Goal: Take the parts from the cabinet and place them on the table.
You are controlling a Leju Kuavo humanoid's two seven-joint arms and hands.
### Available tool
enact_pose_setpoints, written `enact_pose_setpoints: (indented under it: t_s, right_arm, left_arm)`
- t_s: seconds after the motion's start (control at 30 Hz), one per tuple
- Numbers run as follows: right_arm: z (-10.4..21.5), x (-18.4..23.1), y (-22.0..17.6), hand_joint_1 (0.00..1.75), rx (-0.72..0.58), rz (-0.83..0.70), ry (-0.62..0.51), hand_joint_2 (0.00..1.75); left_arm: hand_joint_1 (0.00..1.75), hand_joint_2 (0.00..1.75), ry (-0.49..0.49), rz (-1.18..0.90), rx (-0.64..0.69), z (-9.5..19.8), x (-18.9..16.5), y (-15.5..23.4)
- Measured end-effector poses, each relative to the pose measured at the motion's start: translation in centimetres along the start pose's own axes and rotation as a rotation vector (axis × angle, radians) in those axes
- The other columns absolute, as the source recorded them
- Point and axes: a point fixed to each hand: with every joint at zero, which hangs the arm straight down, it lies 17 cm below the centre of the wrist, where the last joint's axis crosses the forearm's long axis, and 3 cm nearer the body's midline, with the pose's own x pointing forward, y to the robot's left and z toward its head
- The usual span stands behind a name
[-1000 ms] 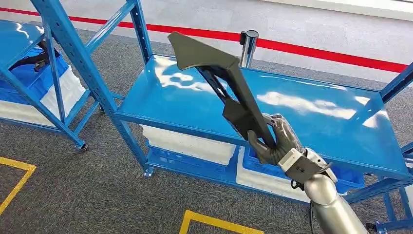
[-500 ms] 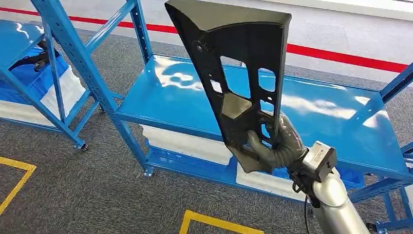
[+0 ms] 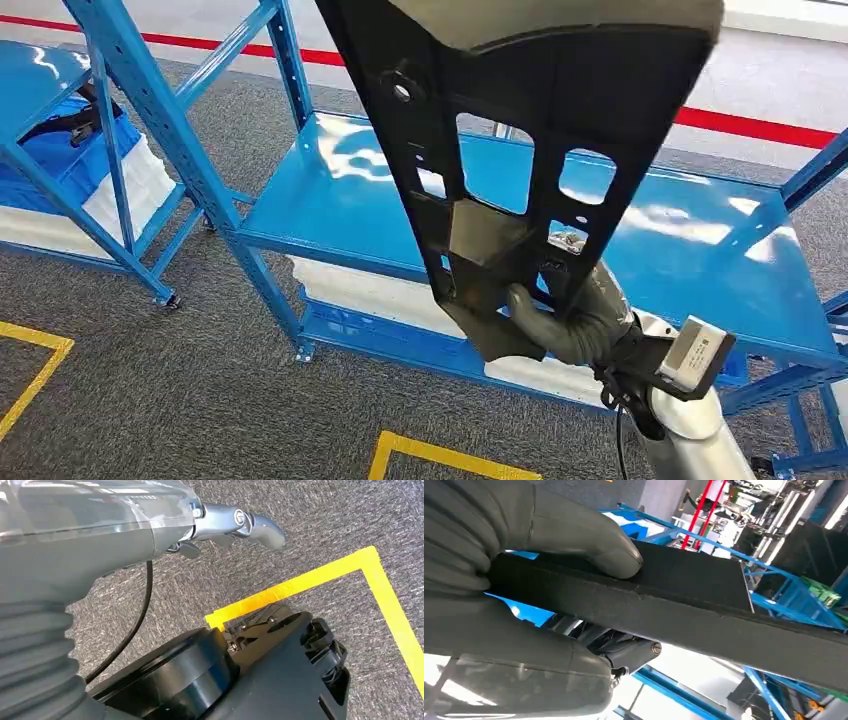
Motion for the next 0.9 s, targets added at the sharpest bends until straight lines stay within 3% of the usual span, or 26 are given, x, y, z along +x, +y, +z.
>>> enact_pose_setpoints:
  t_s: [0.47, 0.9]
  right_arm:
    - [-0.4, 3.6, 1.4, 1.75, 0.026, 0.042, -0.109, 1.75]
    - [0.2, 3.5, 2.0, 1.75, 0.022, 0.012, -0.108, 1.75]
  left_arm:
    - [0.00, 1.75, 0.005, 0.006, 0.012, 0.0, -0.1, 0.3]
    - [0.00, 1.75, 0.000, 0.006, 0.011, 0.0, -0.1, 0.3]
